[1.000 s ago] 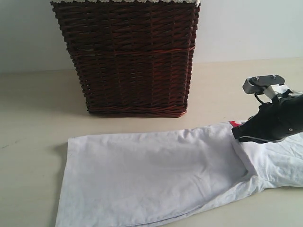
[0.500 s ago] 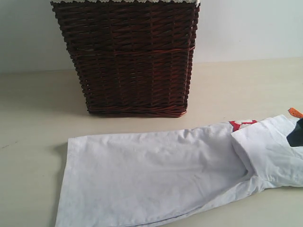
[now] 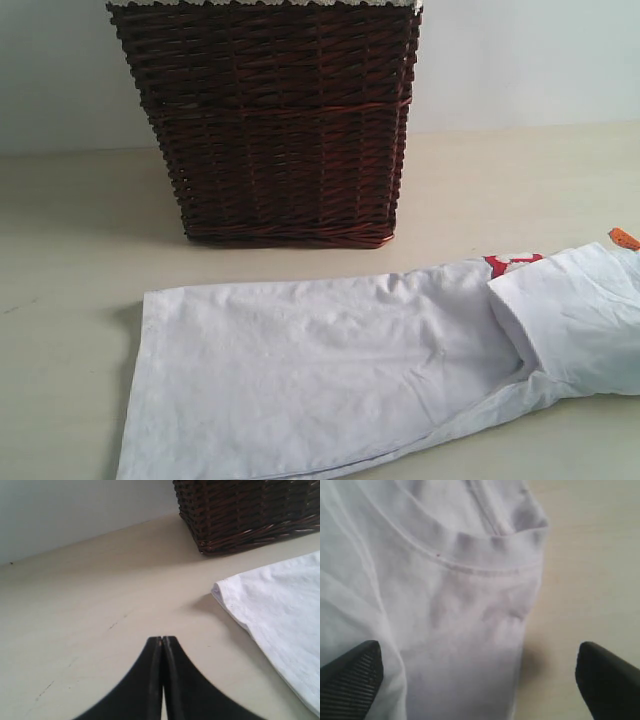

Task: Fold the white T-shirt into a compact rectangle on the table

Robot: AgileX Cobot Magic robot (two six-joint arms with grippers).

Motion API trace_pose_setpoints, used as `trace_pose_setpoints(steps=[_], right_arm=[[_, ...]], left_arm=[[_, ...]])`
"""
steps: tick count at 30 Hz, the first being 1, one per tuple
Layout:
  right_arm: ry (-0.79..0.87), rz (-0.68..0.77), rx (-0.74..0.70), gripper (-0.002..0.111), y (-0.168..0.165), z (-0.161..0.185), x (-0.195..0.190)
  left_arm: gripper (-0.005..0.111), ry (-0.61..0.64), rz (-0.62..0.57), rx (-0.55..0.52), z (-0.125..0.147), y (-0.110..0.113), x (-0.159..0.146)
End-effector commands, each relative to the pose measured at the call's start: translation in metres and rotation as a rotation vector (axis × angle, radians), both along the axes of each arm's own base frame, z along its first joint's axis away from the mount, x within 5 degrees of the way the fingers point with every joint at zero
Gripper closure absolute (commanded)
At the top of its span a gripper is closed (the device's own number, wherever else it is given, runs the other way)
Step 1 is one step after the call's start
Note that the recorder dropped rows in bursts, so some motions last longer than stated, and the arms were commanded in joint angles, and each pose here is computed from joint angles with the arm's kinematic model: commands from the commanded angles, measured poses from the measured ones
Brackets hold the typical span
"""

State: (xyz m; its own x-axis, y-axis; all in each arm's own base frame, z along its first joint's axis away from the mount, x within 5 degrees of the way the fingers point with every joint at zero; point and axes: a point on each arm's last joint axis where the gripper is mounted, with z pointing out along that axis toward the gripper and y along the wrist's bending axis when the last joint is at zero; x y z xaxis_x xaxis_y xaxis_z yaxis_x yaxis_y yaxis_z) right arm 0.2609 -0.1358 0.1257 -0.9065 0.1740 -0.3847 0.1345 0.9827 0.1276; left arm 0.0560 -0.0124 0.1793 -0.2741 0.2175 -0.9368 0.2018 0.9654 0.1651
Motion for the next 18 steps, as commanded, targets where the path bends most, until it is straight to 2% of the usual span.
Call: trace_pose_setpoints(steps=[1,4,10,14,16,18], right_arm=[[-0.005,0.032,0.000,0.004,-0.004,-0.013,0.001],[-0.011,0.052,0.058,0.004,0.000,-0.023,0.003],[-0.104,0.196,0.248,0.004,0.019,-0.026,0.009],[-0.123,0.193,0.267,0.006,0.021,-0.026,0.011],[-0.119,0.175,0.245,0.012,0.019,-0.027,0.011],[-0.109,0.167,0.209,0.029,0.016,-0.028,0.011]], left_arm=[[0.105,-0.002,0.006,-0.003,0.000,0.000,0.001],[0.105,-0.002,0.006,-0.003,0.000,0.000,0.001],[0.105,-0.002,0.006,-0.003,0.000,0.000,0.001],[0.105,-0.002,0.006,-0.003,0.000,0.000,0.001],[0.105,-0.002,0.006,-0.003,0.000,0.000,0.001],[0.105,-0.002,0.006,-0.003,0.000,0.000,0.001]])
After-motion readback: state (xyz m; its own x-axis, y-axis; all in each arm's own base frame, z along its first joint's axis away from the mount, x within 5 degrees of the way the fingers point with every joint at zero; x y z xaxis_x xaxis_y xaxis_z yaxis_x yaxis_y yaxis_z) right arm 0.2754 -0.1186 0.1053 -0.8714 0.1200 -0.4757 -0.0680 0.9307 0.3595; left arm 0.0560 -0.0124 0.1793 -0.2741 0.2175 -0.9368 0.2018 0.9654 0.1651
